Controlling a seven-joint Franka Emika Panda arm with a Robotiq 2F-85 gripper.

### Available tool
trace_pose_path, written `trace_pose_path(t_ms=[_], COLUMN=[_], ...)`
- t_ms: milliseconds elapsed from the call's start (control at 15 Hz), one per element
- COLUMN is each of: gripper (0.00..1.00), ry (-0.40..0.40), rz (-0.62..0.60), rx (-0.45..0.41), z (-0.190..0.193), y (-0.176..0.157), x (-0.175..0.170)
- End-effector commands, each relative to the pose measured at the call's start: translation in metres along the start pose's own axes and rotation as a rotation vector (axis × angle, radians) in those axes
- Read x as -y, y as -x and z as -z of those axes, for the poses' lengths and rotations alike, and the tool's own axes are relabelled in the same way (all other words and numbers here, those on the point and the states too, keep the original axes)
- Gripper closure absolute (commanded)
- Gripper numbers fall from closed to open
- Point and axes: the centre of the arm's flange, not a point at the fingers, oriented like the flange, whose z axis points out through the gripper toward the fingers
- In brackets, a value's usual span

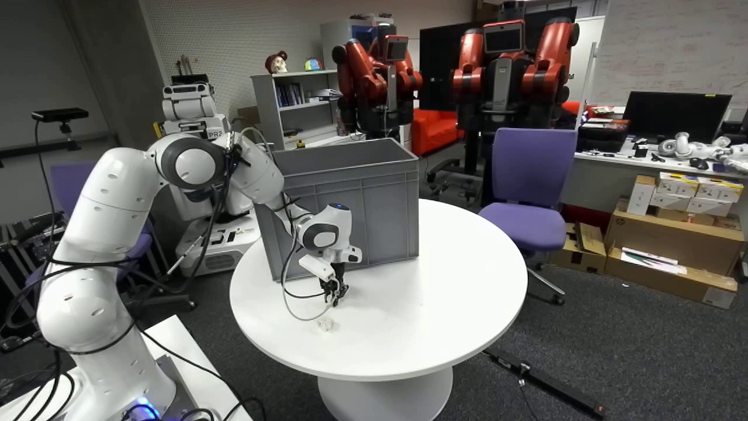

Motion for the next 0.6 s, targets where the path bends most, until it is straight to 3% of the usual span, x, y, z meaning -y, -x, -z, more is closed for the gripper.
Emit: trace_pose_path(t_ms=[0, 67, 267, 533], gripper=[0.95, 1.00, 1.00, 0.98], ry=[0.024, 0.029, 0.050, 0.098], rz=[-0.008, -0.017, -0.069, -0.157], rx=[-0.001, -0.015, -0.085, -0.269], z=[0.014, 0.019, 0.044, 0.105], y=[-0.002, 0.000, 0.010, 0.029], x=[-0.003, -0.004, -0.013, -0.021])
